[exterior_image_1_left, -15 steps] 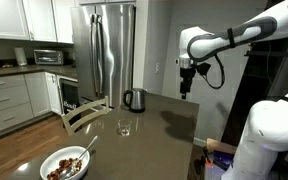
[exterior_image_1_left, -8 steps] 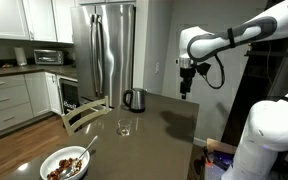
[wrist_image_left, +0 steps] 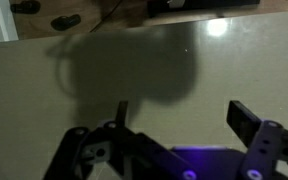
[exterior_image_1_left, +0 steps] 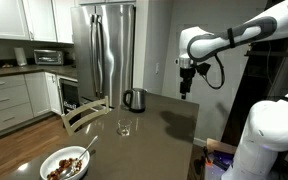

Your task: Scoop a spoonful of things from the bowl and put them in the glass

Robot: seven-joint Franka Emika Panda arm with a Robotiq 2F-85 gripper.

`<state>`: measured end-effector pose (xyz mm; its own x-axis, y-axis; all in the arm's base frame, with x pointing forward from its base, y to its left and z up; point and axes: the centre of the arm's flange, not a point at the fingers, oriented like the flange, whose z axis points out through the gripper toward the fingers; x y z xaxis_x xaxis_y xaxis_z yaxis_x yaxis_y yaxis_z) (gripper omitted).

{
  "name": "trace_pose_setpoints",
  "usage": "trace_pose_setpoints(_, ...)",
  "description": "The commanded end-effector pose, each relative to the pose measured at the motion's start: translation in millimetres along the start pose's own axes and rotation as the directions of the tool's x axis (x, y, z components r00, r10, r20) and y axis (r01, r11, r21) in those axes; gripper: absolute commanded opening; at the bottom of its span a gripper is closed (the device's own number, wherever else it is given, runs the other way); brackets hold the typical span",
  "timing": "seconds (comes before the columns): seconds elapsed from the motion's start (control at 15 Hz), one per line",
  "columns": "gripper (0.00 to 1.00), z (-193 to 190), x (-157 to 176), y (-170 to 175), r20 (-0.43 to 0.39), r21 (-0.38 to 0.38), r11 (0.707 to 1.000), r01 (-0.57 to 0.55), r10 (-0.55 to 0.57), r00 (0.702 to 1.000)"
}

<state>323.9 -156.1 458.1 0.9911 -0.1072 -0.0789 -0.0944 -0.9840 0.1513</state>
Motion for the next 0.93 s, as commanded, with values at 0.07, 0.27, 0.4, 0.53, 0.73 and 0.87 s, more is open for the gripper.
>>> trace_pose_setpoints(0.07,1.00,8.7,24.1,-12.2,-0.046,0.048,0.998,0.046,-0.044,0.998)
trace_pose_setpoints(0.27,1.00,15.7,56.6,-33.0,-0.115,0.105,0.991,0.089,-0.077,0.990)
trace_pose_setpoints(0.4,1.00,22.2,79.3,-48.1,-0.170,0.166,0.979,0.121,-0.092,0.981)
trace_pose_setpoints(0.53,1.00,30.5,104.4,-65.0,-0.221,0.243,0.956,0.167,-0.113,0.969)
trace_pose_setpoints(0.73,1.00,41.0,140.6,-90.8,-0.276,0.342,0.904,0.255,-0.163,0.947)
trace_pose_setpoints(0.87,1.00,43.7,160.1,-106.5,-0.301,0.406,0.860,0.309,-0.194,0.934)
